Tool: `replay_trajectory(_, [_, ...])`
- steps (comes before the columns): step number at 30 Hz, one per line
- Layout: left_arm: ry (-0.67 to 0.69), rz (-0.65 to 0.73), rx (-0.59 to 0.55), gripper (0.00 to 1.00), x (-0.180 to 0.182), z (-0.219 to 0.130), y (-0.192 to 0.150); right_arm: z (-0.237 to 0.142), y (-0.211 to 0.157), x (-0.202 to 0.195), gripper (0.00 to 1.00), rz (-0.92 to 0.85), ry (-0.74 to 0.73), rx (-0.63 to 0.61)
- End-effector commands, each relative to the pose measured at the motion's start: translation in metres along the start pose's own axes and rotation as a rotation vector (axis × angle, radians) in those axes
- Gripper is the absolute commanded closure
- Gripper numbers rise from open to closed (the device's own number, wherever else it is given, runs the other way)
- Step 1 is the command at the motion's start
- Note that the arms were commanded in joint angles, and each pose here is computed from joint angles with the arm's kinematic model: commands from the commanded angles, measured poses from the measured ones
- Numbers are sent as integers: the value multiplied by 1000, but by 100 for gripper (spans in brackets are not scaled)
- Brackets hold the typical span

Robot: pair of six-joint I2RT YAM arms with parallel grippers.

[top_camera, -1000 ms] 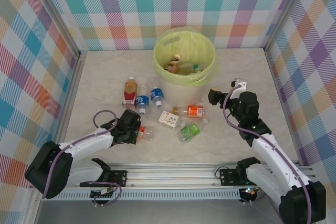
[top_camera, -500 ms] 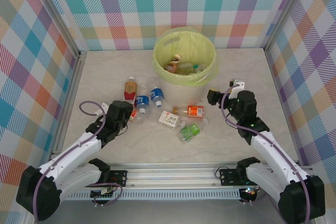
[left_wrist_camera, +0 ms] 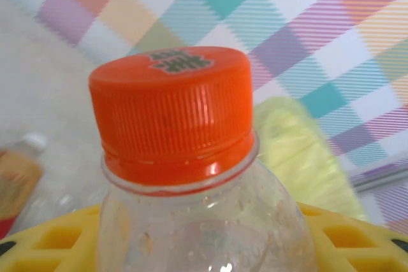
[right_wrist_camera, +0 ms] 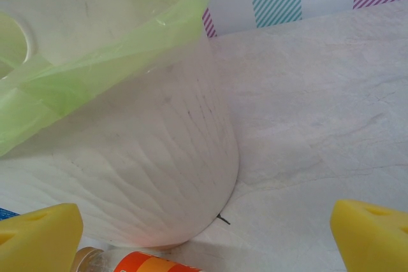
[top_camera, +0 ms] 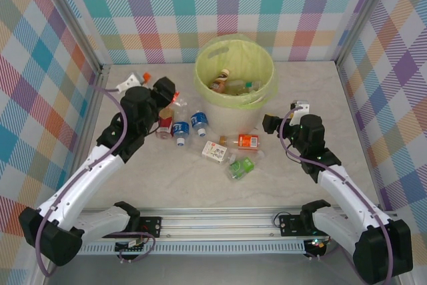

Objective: Put the plastic bottles in the bin

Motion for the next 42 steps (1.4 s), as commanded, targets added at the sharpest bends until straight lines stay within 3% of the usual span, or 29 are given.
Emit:
replay_trajectory(1, [-214, 133, -85, 53, -57, 11, 35, -6, 22, 13, 0, 12, 50, -67])
replay_trajectory(6, [-357, 208, -93, 53, -99, 43, 42, -13, 27, 15, 0, 33, 53, -90])
replay_trajectory(13, [-430, 334, 33, 54, -135, 88, 18, -25, 31, 12, 0, 32, 24, -107])
replay_trajectory(21, [-336, 474, 159, 54, -146, 120, -12, -27, 31, 14, 0, 61, 40, -101])
replay_trajectory(27, [-263, 545, 317, 53, -144, 138, -38, -25, 26, 18, 0, 38, 69, -62])
replay_trajectory(29, [-243, 560, 350, 48, -144, 142, -43, -24, 23, 19, 0, 25, 76, -41])
replay_trajectory(32, [-220, 583, 394, 23, -146, 147, -46, -24, 20, 19, 0, 12, 80, -18])
replay_trajectory(35, [-211, 592, 430, 10, -151, 150, -45, -26, 18, 20, 0, -5, 84, 0])
replay_trajectory(36, [-216, 588, 443, 0, -153, 151, -46, -26, 17, 21, 0, -13, 88, 9])
replay_trajectory(42, [-273, 583, 486, 0, -161, 140, -46, -30, 3, 19, 0, -44, 95, 80])
Point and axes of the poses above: each hand's point on the last joint's axis, 136 mm out from that joint toward the fingers, its own z axis out along the fingers, its own x axis along the line the jaws close on, y = z × x, the point moved 5 cm from there along -z, back along the fingers, and after that the axes turned 6 degrees about z, right-handed, at the moved point
